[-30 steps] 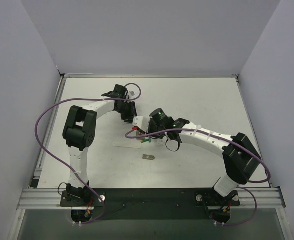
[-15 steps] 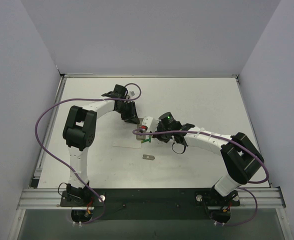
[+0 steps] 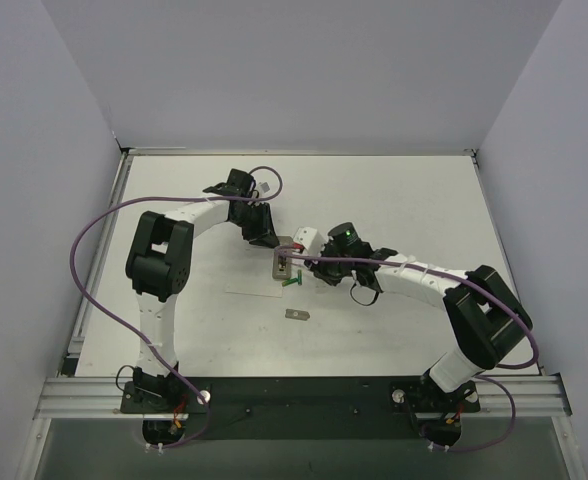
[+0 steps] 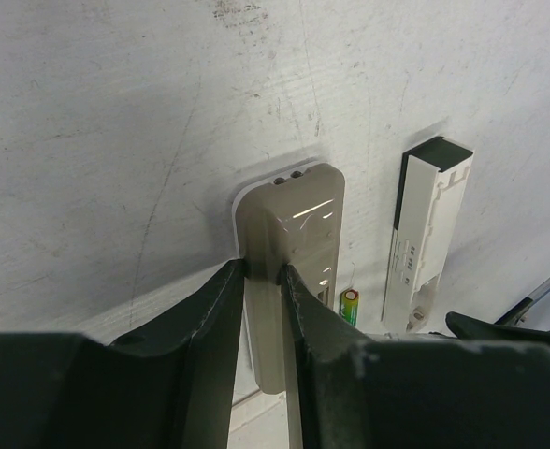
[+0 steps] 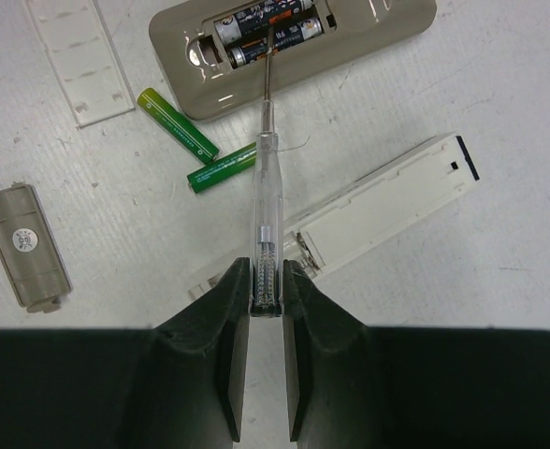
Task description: Unload the batteries from the remote control
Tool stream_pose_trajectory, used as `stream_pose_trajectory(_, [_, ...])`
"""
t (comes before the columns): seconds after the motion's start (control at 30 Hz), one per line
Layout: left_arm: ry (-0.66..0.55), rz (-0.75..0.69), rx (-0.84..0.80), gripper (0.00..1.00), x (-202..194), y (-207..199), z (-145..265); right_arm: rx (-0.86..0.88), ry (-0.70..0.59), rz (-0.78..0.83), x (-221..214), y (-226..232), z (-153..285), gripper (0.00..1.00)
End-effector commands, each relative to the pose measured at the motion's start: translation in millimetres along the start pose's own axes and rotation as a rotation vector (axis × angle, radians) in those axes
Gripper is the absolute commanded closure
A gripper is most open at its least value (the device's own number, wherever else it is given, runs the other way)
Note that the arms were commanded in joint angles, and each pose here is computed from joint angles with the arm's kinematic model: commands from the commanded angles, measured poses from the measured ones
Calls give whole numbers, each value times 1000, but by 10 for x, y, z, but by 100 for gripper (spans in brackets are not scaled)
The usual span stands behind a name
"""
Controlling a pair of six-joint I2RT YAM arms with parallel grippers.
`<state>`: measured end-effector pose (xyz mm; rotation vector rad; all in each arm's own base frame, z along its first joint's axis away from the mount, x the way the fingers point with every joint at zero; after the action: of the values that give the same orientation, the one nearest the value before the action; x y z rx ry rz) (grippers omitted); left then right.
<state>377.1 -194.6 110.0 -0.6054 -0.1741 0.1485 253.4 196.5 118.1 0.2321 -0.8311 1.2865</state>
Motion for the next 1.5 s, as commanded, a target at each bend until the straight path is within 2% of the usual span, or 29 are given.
stream_pose_trajectory(0.0, [61, 21, 73, 69, -89, 148, -154, -9, -88, -80, 60, -7, -27, 100])
stream_pose_trajectory(0.2, [70, 26, 67, 69, -96, 153, -172, -19, -86, -184, -5, 68, -58, 100])
stream_pose_trajectory(0.53, [69, 26, 67, 69, -106, 153, -174, -31, -126, -245, -15, 139, -12, 100])
stream_pose_trajectory(0.77, [71, 27, 55, 69, -117, 147, -183, -25, -144, -220, 5, 131, -6, 100])
stream_pose_trajectory(1.03, [74, 29, 47, 70, -134, 142, -183, 75, -251, -151, 119, 160, 8, 100])
stream_pose_trajectory(1.47, [75, 31, 43, 69, -128, 140, -195, 75, -307, -84, 243, 97, 70, 100])
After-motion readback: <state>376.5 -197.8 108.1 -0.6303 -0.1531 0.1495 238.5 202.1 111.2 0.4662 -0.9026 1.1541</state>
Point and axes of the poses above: each gripper's point midway between its finger pads, its own z axis back along the fingers, its own y axis along the line the jaws close on, x = y × z, the point moved 10 cm from there along z, back along the fingers, and after that the axes turned 9 degrees about z, right-handed, at the moved point
